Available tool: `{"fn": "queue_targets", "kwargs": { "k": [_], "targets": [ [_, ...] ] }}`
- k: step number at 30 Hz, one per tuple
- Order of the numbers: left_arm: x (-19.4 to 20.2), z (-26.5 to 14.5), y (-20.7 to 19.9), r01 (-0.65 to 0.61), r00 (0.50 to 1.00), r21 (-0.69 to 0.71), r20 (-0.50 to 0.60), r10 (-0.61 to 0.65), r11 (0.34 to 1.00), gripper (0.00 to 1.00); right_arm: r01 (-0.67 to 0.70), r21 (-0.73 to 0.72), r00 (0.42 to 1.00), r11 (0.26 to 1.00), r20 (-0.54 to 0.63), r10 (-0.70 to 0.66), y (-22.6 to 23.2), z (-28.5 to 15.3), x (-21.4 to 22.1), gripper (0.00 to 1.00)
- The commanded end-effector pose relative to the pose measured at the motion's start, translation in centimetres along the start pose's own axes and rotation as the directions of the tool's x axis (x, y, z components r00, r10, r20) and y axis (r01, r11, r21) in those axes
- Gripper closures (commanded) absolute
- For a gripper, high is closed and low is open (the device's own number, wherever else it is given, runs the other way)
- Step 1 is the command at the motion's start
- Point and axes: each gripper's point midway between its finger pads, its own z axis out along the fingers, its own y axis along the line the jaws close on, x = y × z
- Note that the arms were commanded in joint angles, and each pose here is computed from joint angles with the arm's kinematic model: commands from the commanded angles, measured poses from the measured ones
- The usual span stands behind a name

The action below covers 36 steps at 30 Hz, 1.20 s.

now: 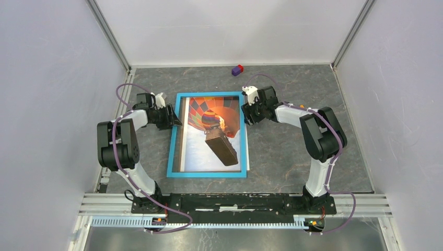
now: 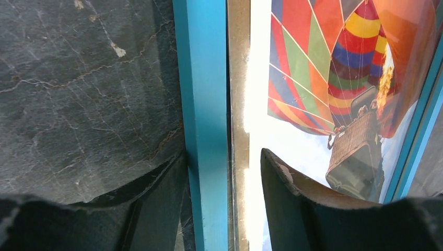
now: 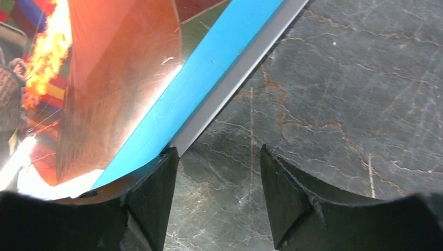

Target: Take the photo out of the frame

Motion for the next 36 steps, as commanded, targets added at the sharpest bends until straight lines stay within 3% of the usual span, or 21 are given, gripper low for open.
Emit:
{"fn": "queue_targets", "kwargs": {
  "k": [1,4,7,11,25,29,36],
  "targets": [
    [1.9,0.3,2.4,0.023,0.999,-0.098,-0.047,-0.028,0.995,0.38,-0.054,-0.168,0.993,0.984,-0.116,0.035,4.1,-0.5,3.4,0.38],
    [2.0,0.3,2.7,0.035,0.998,-0.102,-0.049,-0.041,0.994,0.39,-0.065,-0.202,0.995,0.977,-0.091,0.047,4.1,-0.8,2.9,0.46],
    [1.9,0.1,3.3,0.047,0.998,-0.114,-0.044,-0.052,0.992,0.39,-0.077,-0.208,0.995,0.975,-0.079,0.062,3.7,-0.9,2.6,0.47],
    [1.5,-0.3,3.8,0.055,0.998,-0.128,-0.025,-0.059,0.99,0.38,-0.083,-0.179,0.993,0.98,-0.1,0.066,3.2,-0.4,2.9,0.4],
    [0.3,-1.6,4.5,0.049,0.999,-0.178,0.024,-0.045,0.983,0.36,-0.027,-0.018,0.978,0.999,-0.208,0.023,0.9,0.8,5.5,0.34],
    [0.4,-1.5,4.3,0.051,0.999,-0.163,0.021,-0.048,0.985,0.35,-0.046,-0.13,0.992,0.99,-0.127,0.029,2.2,-0.3,3.1,0.34],
    [0.6,-1.3,3.8,0.053,0.999,-0.132,0.012,-0.052,0.99,0.36,-0.156,-0.329,0.975,0.931,0.099,0.198,1.2,-3.4,-2.5,0.4]
  ]
}}
